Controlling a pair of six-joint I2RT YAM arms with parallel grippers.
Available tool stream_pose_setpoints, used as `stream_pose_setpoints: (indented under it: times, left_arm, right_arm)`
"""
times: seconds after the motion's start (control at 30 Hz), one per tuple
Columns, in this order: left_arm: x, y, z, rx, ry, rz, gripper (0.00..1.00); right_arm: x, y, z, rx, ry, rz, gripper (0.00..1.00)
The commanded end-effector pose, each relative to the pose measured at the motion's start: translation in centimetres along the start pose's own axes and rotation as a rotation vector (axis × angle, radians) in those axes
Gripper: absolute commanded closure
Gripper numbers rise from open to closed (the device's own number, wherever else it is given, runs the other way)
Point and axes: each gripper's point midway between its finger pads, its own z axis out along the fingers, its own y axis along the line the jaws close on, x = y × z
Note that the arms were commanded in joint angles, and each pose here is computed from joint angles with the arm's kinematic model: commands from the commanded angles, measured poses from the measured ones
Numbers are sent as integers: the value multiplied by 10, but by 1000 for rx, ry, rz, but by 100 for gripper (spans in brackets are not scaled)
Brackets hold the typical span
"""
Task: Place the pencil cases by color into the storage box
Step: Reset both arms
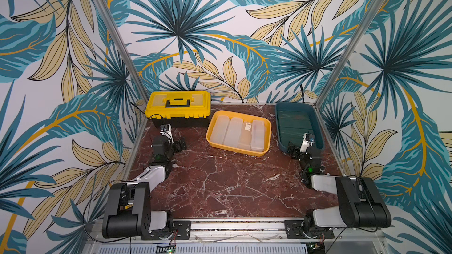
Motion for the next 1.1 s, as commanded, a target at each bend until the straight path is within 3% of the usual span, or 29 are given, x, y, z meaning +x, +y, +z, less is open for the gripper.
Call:
stream_pose_setpoints:
  times: [0.0,0.27,0.5,0.63,1.07]
  left_arm:
    - [4,2,0,10,-21,-7,0]
    - [0,1,5,14,-46,28,0]
    - [16,-3,9,48,-125,71,0]
    - [15,0,11,25,-125,69,0]
    - [16,-2,12,-4,-125,93,1]
  right_arm:
    - [-16,0,0,-2,-59,5,1]
    - [-15,4,2,-20,-41,-5,1]
    - [-14,11,5,-46,-23,-33,1]
    - [-12,16,14,-61,28,-47,1]
    - [-12,20,11,-57,18,-70,1]
